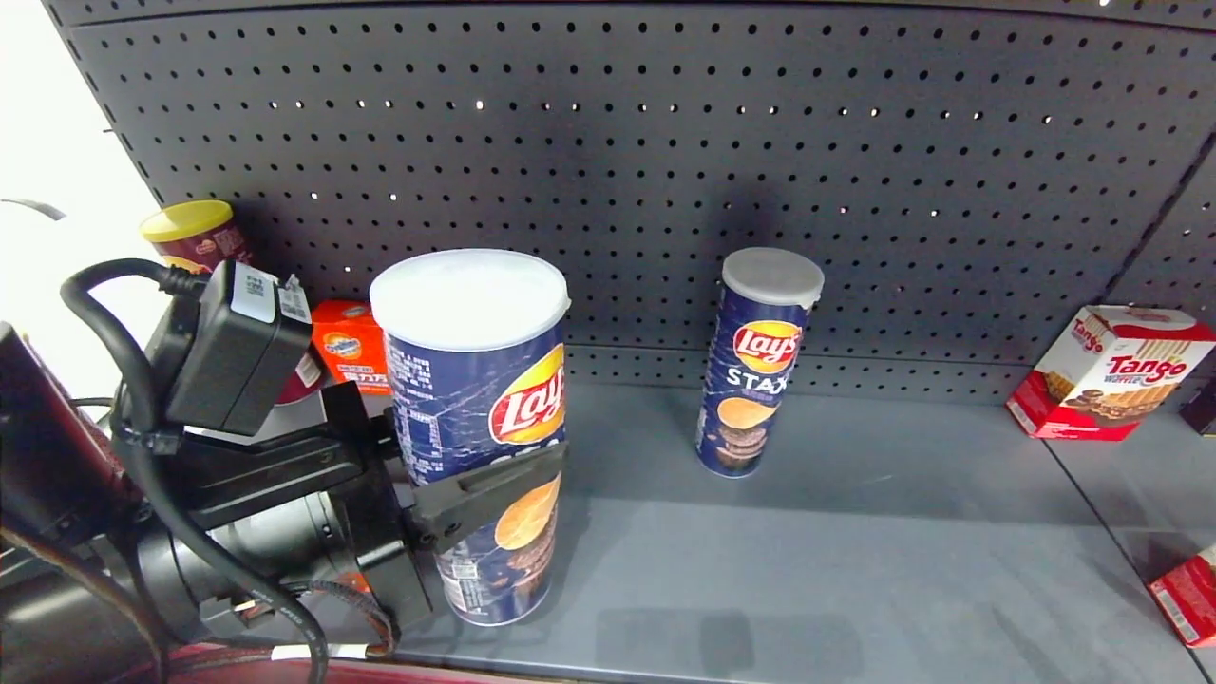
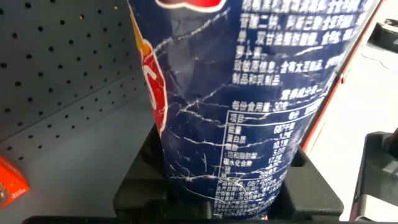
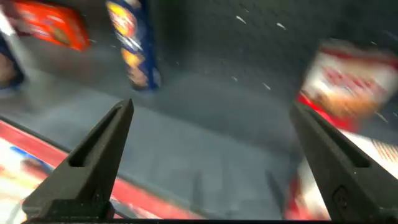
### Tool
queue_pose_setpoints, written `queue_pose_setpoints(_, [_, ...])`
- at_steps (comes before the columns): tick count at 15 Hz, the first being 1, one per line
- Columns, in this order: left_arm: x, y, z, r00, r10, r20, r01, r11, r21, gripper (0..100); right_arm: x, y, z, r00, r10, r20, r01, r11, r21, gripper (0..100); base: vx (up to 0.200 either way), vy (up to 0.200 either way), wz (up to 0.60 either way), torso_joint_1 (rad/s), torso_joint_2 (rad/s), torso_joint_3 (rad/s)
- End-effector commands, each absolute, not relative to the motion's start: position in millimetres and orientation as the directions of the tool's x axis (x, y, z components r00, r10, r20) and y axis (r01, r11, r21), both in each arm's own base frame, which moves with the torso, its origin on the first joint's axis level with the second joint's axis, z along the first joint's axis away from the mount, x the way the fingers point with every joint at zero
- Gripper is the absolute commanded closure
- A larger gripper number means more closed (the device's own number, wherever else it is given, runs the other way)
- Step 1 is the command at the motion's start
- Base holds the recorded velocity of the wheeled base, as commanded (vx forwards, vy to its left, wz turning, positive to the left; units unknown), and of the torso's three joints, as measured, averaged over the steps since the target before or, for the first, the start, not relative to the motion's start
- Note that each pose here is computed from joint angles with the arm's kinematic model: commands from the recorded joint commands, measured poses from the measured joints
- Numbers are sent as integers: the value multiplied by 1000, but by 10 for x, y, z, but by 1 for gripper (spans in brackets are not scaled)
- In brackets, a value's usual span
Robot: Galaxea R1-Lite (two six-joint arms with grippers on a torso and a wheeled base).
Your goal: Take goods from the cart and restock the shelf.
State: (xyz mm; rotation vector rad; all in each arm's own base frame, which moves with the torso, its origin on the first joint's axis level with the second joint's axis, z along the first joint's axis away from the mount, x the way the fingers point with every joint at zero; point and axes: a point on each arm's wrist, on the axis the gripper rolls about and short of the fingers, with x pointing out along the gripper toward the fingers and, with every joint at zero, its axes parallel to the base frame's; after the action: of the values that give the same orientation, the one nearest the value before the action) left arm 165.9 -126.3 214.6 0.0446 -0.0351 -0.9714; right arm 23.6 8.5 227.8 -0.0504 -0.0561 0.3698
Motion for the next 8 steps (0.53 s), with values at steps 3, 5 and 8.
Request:
queue_pose_setpoints(3, [1654, -1259, 2124, 561, -828, 3, 827, 560, 50, 100, 1084, 427, 2394, 798, 599, -70, -598, 801, 27, 0, 0, 0, 0, 0, 0, 0])
queue_pose_setpoints(5, [1656, -1260, 2117, 561, -828, 0, 827, 560, 51, 100, 1258, 496, 2356, 767, 635, -94, -637, 771, 13, 0, 0, 0, 0, 0, 0, 0])
queue_pose_setpoints(8, [1658, -1262, 2112, 559, -829, -3, 828, 559, 48, 100, 1528, 590, 2385, 667, 745, -16, -745, 666, -29, 0, 0, 0, 0, 0, 0, 0])
